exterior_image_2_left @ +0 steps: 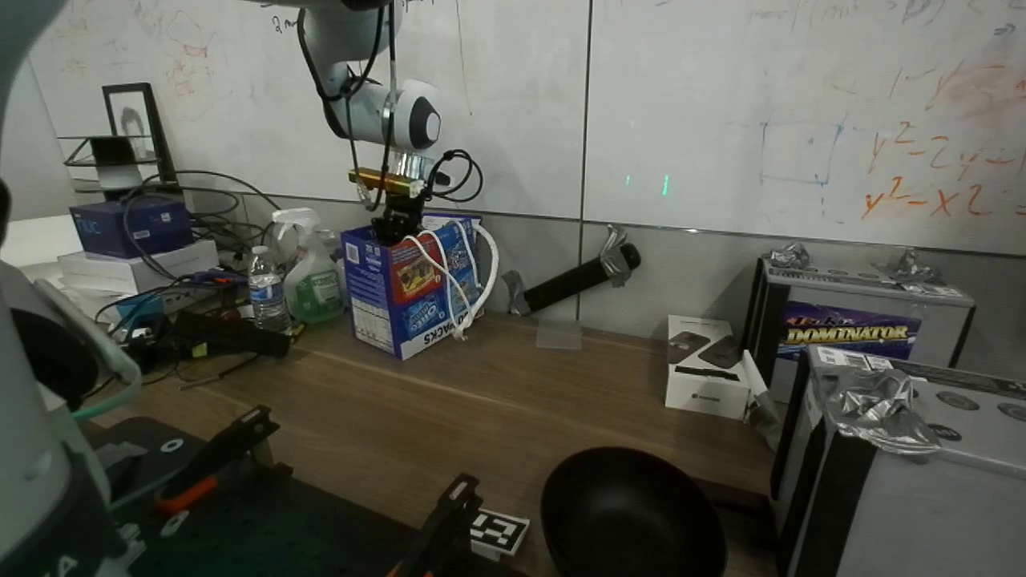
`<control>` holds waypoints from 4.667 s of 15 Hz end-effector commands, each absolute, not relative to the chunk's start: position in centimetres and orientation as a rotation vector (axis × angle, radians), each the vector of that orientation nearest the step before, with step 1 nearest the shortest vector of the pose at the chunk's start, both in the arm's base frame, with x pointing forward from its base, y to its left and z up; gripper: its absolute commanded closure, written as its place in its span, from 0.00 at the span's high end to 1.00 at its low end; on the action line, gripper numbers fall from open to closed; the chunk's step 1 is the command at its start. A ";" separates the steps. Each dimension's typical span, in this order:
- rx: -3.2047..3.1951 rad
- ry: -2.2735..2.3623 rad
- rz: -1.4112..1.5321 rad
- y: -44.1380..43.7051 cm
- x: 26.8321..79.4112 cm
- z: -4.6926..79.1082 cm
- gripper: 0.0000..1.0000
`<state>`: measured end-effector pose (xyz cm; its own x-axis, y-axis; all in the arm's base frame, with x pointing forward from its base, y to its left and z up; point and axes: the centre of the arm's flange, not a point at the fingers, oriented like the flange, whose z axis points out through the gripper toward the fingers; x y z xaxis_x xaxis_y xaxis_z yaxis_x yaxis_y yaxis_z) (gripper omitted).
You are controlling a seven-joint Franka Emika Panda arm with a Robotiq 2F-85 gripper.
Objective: Put the white object in the blue box
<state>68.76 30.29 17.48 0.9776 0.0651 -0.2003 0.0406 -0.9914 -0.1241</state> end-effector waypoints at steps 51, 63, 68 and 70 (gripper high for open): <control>-3.111 0.104 -0.043 23.0 69.4 30.5 1.00; -2.840 1.007 -0.316 14.6 70.7 34.8 1.00; -2.724 1.214 -0.225 9.0 68.7 38.2 1.00; -2.687 1.273 -0.150 8.1 67.5 37.9 1.00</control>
